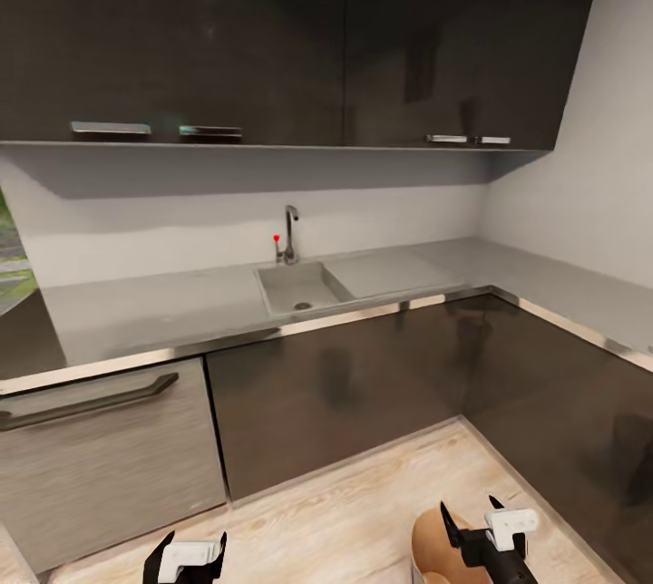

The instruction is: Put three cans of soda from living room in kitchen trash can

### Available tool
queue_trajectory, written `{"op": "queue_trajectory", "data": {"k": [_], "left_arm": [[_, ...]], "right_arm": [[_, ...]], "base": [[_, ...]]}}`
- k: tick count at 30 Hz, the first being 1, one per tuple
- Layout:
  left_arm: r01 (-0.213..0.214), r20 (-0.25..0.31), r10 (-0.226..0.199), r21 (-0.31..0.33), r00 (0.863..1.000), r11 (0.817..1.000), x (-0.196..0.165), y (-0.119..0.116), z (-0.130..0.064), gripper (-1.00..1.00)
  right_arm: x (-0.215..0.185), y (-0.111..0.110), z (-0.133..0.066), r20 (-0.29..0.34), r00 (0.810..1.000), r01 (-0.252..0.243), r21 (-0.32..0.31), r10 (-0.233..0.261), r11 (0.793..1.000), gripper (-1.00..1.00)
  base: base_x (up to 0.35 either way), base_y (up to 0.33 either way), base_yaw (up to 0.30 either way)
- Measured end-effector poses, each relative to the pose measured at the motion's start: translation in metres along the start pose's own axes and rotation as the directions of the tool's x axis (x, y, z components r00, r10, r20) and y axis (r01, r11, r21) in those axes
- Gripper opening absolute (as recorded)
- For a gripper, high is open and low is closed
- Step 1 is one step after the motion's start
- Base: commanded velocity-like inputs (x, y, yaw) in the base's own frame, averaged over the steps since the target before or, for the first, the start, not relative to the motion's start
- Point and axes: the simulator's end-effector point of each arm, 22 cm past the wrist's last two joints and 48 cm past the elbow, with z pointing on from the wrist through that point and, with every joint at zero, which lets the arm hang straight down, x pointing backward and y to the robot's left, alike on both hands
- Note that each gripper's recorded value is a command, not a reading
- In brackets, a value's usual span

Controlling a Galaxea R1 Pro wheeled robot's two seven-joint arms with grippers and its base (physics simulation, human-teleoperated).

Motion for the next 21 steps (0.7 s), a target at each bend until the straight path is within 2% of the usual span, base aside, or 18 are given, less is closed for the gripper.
{"op": "queue_trajectory", "data": {"k": [9, 21], "left_arm": [[0.0, 0.002, 0.0, 0.0, 1.0, 1.0, -0.001, -0.0001, -0.0001, 1.0], [-0.002, 0.003, 0.002, 0.003, 1.0, 1.0, -0.0011, -0.0006, -0.0001, 1.0]], "right_arm": [[-0.0009, -0.0006, -0.0002, 0.002, 1.0, -0.001, 0.002, 0.001, 1.0, 1.0], [-0.0015, -0.0016, -0.0003, 0.004, 1.0, -0.008, -0.002, 0.008, 1.0, 1.0]], "base": [[0.217, -0.193, 0.088], [0.042, -0.026, 0.004]]}}
